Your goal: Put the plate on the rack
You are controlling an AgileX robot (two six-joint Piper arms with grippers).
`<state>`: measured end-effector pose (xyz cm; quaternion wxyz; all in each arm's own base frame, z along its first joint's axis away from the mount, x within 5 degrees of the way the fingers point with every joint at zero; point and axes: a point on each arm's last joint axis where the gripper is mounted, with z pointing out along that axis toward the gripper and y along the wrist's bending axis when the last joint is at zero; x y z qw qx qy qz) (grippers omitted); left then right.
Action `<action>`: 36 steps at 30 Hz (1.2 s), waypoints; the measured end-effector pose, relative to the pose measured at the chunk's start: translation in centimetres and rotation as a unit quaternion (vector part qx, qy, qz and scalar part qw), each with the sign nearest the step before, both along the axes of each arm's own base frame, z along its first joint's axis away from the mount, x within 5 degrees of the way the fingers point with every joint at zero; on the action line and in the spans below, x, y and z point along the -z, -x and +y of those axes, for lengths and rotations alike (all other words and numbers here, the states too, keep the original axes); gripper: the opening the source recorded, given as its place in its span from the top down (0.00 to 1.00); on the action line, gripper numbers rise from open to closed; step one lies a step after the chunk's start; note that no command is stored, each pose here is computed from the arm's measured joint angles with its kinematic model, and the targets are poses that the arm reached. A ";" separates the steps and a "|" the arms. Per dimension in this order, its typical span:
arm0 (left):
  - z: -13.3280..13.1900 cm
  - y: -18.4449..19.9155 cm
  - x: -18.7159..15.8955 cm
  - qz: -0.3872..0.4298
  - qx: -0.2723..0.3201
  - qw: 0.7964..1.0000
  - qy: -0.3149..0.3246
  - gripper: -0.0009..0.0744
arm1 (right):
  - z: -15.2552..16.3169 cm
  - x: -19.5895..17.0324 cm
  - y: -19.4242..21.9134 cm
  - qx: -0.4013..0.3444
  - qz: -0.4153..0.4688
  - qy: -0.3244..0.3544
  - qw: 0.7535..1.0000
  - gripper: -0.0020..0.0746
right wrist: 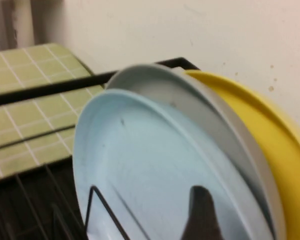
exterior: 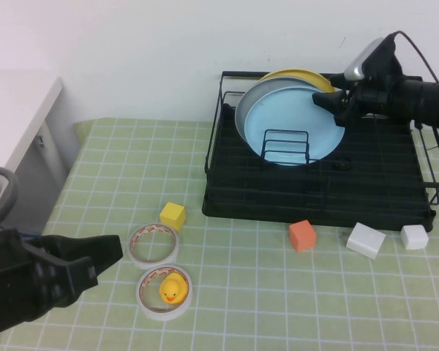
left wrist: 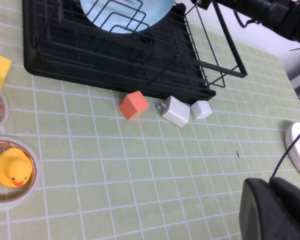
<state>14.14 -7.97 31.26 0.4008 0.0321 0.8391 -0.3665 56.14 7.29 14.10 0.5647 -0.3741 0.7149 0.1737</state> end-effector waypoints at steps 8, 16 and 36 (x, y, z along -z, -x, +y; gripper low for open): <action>0.0 0.0 0.0 -0.005 0.007 1.000 -0.007 0.99 | 0.1 -5.7 0.6 -0.004 -0.043 -0.011 0.999 0.38; 0.7 -0.1 0.7 -0.038 0.020 0.993 -0.109 0.99 | 0.9 -14.1 3.5 -0.062 -0.059 -0.047 0.995 0.43; 4.3 8.4 2.8 -0.178 -0.051 0.972 -0.141 0.99 | 1.1 -30.5 18.7 -0.184 0.044 -0.019 0.982 0.96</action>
